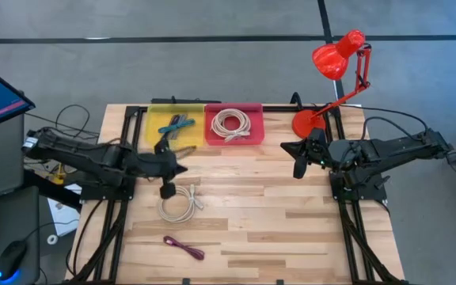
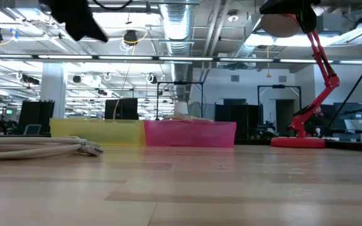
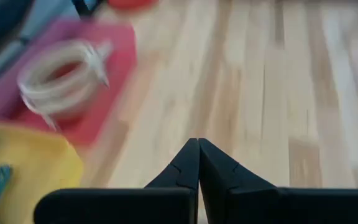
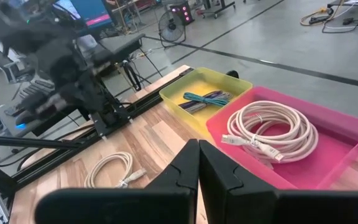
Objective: Pick & Place USB Port
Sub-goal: Put the brown HDMI cable into the pink bin
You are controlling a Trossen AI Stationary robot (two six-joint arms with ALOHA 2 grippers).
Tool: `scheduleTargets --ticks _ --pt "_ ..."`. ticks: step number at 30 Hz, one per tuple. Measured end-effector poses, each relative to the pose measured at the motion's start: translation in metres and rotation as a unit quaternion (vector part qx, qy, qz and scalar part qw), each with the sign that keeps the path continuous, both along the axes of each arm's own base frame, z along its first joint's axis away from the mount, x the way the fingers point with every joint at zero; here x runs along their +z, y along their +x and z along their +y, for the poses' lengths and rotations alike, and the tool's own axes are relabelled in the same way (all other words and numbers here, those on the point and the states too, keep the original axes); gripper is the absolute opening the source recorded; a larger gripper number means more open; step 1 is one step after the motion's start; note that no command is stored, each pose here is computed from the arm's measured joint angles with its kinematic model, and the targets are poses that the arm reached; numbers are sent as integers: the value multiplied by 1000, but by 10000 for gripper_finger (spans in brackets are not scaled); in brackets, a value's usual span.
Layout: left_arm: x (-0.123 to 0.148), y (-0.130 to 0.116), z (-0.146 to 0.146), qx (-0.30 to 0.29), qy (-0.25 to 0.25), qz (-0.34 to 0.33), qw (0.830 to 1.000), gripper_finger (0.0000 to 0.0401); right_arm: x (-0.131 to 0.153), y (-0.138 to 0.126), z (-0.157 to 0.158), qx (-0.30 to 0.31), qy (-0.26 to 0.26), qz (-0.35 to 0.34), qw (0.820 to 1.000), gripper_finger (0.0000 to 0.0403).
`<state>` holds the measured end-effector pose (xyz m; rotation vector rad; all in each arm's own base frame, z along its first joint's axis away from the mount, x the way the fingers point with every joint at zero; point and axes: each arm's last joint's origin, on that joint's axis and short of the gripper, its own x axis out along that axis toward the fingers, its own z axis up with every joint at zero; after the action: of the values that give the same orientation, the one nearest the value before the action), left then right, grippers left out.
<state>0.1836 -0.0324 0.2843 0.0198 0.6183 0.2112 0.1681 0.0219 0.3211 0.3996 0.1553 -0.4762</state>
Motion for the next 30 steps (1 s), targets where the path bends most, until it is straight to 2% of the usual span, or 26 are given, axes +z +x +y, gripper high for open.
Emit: scheduleTargets --ticks 2,6,11,15,21,30 --pt "-5 2 -6 -19 4 48 999 4 0 0 0 0 0 0 1000 1" --pt "-8 5 -15 -58 -8 91 994 12 -1 0 0 0 -1 3 1000 1" --pt "-9 5 -17 -70 -16 94 993 29 -4 -1 0 0 -4 21 1000 1" --pt "-12 6 -17 -82 3 111 990 54 -5 -2 0 1 -5 26 1000 1" --pt "-29 13 -19 -104 43 181 977 107 -5 -2 0 1 -6 27 1000 1" --pt "-69 22 -20 -99 59 271 956 157 -5 -2 0 1 -6 29 1000 1"
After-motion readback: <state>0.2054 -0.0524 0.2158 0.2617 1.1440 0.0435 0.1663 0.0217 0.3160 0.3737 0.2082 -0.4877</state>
